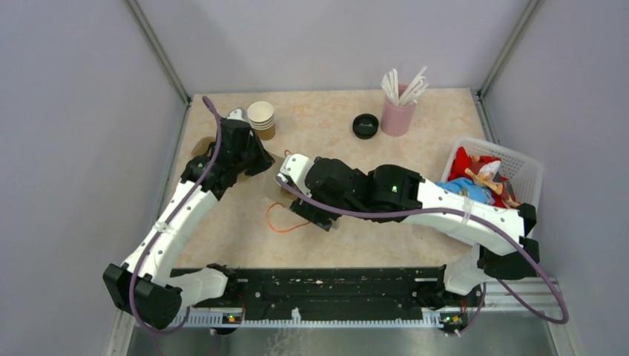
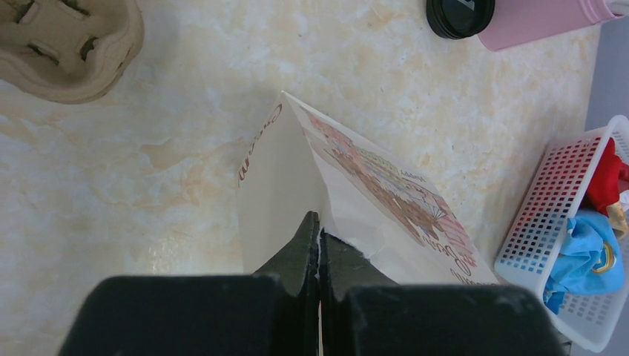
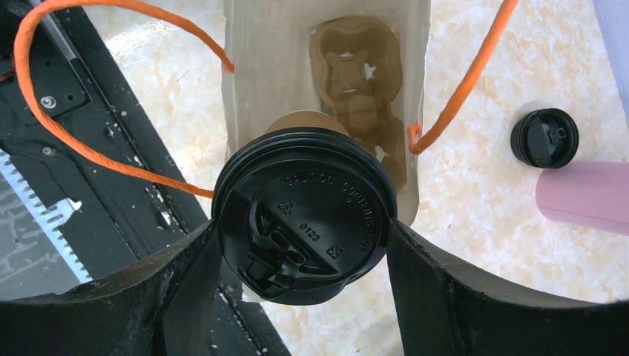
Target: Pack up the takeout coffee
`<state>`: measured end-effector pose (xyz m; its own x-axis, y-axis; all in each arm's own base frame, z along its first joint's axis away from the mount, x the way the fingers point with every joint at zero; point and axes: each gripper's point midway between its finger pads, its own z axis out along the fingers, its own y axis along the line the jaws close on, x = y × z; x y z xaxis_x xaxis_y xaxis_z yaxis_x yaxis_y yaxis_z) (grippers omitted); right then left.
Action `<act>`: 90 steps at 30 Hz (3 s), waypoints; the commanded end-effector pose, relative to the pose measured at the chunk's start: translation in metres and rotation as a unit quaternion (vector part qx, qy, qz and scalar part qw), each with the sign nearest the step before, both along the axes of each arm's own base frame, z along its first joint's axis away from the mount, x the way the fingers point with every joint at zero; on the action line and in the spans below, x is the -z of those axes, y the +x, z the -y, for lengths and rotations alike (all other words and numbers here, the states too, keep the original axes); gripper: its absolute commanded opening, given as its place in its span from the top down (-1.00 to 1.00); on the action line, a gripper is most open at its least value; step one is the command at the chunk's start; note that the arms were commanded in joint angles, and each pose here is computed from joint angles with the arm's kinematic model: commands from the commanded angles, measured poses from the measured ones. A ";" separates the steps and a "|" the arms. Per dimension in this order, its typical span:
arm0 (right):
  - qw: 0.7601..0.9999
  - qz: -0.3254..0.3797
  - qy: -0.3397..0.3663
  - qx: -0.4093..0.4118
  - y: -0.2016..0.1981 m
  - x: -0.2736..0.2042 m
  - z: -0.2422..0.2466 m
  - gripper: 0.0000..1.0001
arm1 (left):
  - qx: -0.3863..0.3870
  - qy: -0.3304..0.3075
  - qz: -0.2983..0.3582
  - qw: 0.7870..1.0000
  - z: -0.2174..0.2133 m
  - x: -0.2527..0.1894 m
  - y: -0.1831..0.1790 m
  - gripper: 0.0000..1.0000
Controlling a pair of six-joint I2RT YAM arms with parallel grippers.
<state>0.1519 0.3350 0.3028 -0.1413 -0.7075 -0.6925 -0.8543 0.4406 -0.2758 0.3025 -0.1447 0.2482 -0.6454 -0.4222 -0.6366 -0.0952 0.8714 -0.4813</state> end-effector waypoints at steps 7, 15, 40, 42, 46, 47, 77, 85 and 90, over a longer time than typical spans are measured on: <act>0.999 0.006 0.008 0.039 0.002 0.000 -0.006 -0.35 | -0.004 -0.005 -0.029 1.000 0.002 0.001 -0.007 1.00; 0.997 0.009 -0.013 0.071 0.008 -0.005 -0.006 -0.34 | -0.008 0.002 -0.038 0.999 0.000 0.001 -0.006 1.00; 0.998 0.014 -0.031 0.054 0.013 -0.004 -0.030 -0.36 | 0.001 -0.004 -0.018 1.000 0.005 -0.002 -0.001 1.00; 0.998 0.013 -0.037 0.055 0.013 0.008 -0.026 -0.36 | 0.004 -0.009 -0.013 1.000 0.006 -0.002 -0.002 1.00; 0.998 0.003 -0.031 0.058 0.012 0.024 -0.023 -0.36 | 0.023 -0.035 0.023 0.999 0.014 -0.013 0.000 1.00; 0.998 0.006 -0.027 0.059 0.014 0.024 -0.024 -0.36 | 0.024 -0.040 0.037 0.998 0.015 -0.018 0.002 1.00; 0.993 0.089 -0.057 0.049 0.071 0.067 0.009 -0.40 | 0.155 -0.072 0.266 0.949 0.037 -0.034 -0.022 1.00; 0.996 0.075 -0.052 0.025 0.066 0.083 0.005 -0.40 | 0.183 -0.069 0.206 0.959 0.038 -0.010 -0.044 1.00; 0.996 0.049 -0.061 0.043 0.065 0.094 -0.002 -0.39 | 0.203 -0.079 0.189 0.958 0.041 -0.005 -0.056 1.00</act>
